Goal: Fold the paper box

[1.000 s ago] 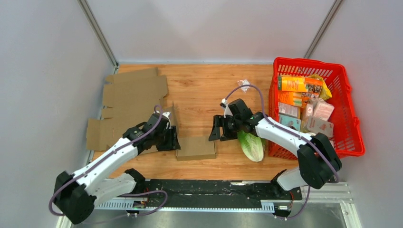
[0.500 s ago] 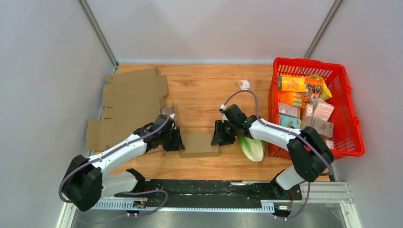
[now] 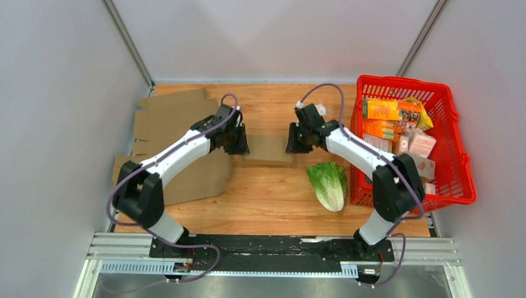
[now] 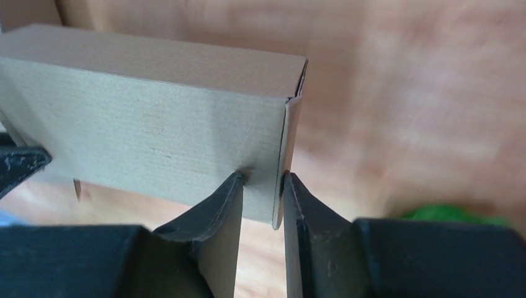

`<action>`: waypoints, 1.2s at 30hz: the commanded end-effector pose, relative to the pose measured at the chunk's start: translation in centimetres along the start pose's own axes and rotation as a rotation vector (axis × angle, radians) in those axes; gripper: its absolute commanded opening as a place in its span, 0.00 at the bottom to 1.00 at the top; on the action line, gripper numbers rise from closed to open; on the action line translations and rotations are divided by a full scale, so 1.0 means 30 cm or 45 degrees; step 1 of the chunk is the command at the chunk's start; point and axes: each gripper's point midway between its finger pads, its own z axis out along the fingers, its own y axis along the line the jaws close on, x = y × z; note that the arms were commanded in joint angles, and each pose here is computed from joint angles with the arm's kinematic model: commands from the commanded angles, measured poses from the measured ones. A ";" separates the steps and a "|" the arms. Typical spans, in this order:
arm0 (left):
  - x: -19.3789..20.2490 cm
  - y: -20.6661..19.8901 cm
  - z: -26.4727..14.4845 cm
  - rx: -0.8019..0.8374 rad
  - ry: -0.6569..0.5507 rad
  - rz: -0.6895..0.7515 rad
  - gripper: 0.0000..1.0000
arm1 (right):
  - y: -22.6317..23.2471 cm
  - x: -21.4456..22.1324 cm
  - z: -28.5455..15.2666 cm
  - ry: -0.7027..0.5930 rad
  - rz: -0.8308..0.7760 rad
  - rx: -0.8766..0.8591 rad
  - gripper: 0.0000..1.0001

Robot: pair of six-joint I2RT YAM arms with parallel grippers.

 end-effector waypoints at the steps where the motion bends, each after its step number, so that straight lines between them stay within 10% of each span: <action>1: -0.239 -0.226 0.044 0.291 -0.100 0.038 0.31 | 0.186 -0.324 0.036 -0.224 -0.062 -0.232 0.29; 17: -0.943 -0.179 0.369 0.389 -0.355 -0.112 0.33 | 0.088 -0.966 0.333 -0.634 -0.078 -0.190 0.32; 21: -0.962 -0.081 0.395 0.276 -0.367 -0.058 0.53 | 0.021 -1.004 0.317 -0.674 -0.082 -0.090 0.64; 36: -0.788 0.017 -0.052 -0.066 -0.279 0.039 0.62 | -0.187 -0.861 0.006 -0.521 -0.217 0.407 1.00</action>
